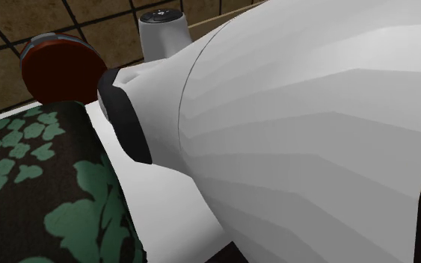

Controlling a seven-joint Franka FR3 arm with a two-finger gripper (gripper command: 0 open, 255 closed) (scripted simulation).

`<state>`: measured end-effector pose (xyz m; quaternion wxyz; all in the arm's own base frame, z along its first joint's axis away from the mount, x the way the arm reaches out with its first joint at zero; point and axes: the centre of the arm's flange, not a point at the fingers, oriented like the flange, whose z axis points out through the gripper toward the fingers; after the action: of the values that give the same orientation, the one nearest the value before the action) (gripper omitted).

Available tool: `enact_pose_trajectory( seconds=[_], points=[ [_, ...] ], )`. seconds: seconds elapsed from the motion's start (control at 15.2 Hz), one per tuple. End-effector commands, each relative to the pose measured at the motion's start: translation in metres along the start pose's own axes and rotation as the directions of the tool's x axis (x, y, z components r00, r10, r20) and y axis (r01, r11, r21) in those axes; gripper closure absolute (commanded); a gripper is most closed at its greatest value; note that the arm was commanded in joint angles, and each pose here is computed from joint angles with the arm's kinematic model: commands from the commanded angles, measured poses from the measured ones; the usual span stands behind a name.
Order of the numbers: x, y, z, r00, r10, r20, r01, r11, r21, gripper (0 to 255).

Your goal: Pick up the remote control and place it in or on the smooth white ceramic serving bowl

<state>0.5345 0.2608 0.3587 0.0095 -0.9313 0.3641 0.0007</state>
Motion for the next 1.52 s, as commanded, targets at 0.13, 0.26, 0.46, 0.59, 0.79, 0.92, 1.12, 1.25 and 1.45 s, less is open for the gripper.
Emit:
enact_pose_trajectory(
  seconds=[0.13,0.26,0.46,0.59,0.79,0.92,1.12,1.25,1.45],
  points=[
    [0.000,0.000,-0.021,1.000,0.000,0.000,0.000,1.000,0.000,255],
    [0.000,0.000,-0.032,1.000,0.000,0.000,0.000,1.000,0.000,255],
    [0.000,0.000,-0.048,1.000,0.000,0.000,0.000,1.000,0.000,255],
    [0.000,0.000,-0.058,1.000,0.000,0.000,0.000,1.000,0.000,255],
    [0.000,-0.001,-0.074,1.000,0.000,0.000,0.000,1.000,0.000,255],
    [0.000,-0.001,-0.085,1.000,0.000,0.000,0.000,1.000,0.000,255],
    [0.000,-0.001,-0.101,1.000,0.000,0.000,0.000,1.000,0.000,255],
    [0.000,-0.001,-0.111,1.000,0.000,0.000,0.000,1.000,0.000,255],
    [-0.001,-0.002,-0.127,1.000,0.000,0.000,0.000,1.000,0.000,255]
  ],
)
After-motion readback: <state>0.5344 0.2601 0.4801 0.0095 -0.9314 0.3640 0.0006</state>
